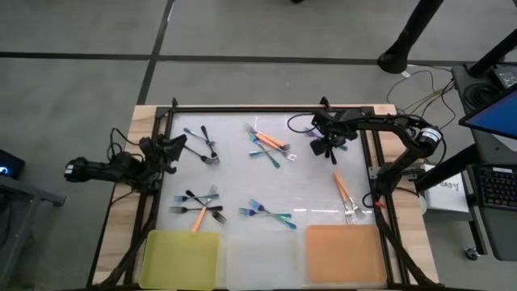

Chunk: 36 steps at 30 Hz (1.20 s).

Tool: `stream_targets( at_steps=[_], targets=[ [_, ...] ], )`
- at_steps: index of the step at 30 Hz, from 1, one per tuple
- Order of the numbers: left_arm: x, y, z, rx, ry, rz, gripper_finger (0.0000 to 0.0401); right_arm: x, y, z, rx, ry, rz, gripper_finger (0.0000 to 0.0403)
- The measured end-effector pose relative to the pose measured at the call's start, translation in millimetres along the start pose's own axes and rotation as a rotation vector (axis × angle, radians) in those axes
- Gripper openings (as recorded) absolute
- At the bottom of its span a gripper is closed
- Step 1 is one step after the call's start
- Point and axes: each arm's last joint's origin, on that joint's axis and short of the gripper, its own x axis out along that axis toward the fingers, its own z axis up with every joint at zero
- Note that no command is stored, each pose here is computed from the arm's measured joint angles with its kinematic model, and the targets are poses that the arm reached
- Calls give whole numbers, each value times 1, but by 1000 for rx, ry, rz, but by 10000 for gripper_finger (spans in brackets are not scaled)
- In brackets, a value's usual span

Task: Sort silverware by color (type)
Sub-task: Put the black fork into the orange bin

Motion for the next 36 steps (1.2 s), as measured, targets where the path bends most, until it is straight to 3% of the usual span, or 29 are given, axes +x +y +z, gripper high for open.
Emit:
stream_targets(
  at_steps=[11,23,36],
  targets=[
    [0,0,0,0,0,0,62,3,-10,6,48,43,74,73],
    [0,0,0,0,0,0,62,15,-11,8,22,90,59,76],
    [0,0,0,0,0,0,62,-4,-17,8,10,68,65,73]
  ],
)
